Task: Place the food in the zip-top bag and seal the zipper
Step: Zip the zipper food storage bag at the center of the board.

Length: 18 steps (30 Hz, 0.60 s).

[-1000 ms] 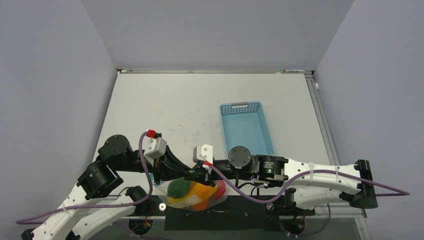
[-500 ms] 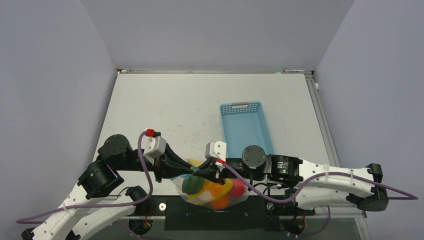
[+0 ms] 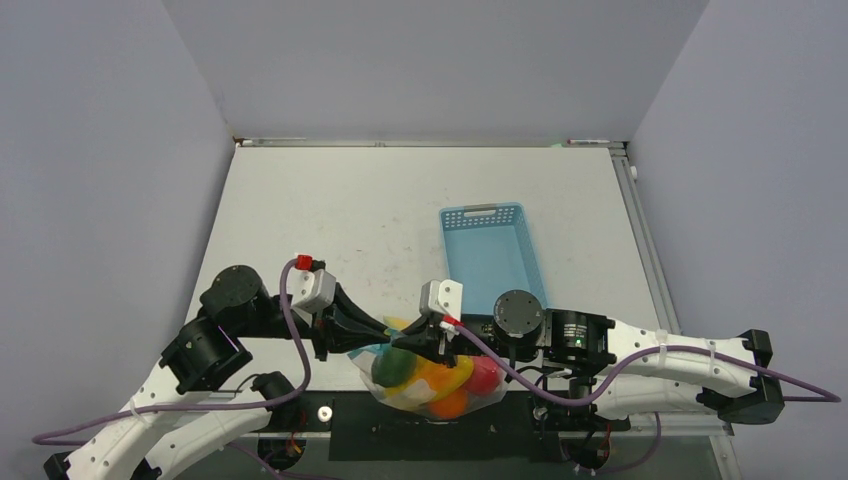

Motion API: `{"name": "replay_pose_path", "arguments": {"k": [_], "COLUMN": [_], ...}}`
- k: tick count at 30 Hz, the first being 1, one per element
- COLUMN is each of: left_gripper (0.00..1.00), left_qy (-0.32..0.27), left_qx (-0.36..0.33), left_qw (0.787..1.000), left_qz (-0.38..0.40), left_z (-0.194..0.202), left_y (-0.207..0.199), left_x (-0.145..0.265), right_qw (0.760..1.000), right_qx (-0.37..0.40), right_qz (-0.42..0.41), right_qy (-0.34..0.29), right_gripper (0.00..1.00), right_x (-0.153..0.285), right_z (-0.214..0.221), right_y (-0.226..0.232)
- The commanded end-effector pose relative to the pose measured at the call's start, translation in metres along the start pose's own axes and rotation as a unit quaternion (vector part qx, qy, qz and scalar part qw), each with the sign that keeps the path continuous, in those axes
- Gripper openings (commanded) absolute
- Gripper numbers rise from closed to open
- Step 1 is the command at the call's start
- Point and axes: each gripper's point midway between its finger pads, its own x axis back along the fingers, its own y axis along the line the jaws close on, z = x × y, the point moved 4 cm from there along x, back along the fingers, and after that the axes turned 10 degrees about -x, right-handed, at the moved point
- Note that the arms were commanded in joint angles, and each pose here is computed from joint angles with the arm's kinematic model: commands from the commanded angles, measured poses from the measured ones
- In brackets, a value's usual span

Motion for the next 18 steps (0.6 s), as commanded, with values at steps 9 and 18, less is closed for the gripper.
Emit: {"name": "replay_pose_path", "arguments": {"k": [9, 18], "left_gripper": [0.0, 0.0], "left_qy": [-0.007, -0.002], "left_qx": [-0.01, 0.005], "left_qw": [1.0, 1.0], "left_qz": [0.015, 0.021], "left_z": [-0.013, -0.006], "left_y": [-0.008, -0.007], "left_x": [0.004, 0.001], "right_qw": [0.999, 0.998], "right_qx": [0.027, 0.021], "right_qz": [-0.021, -0.034], "right_qy": [0.007, 0.053], "right_gripper": [0.09, 0.21], "right_x": [-0.001, -0.01], "right_z": [-0.007, 0.029], "right_y": [0.004, 0.003]}}
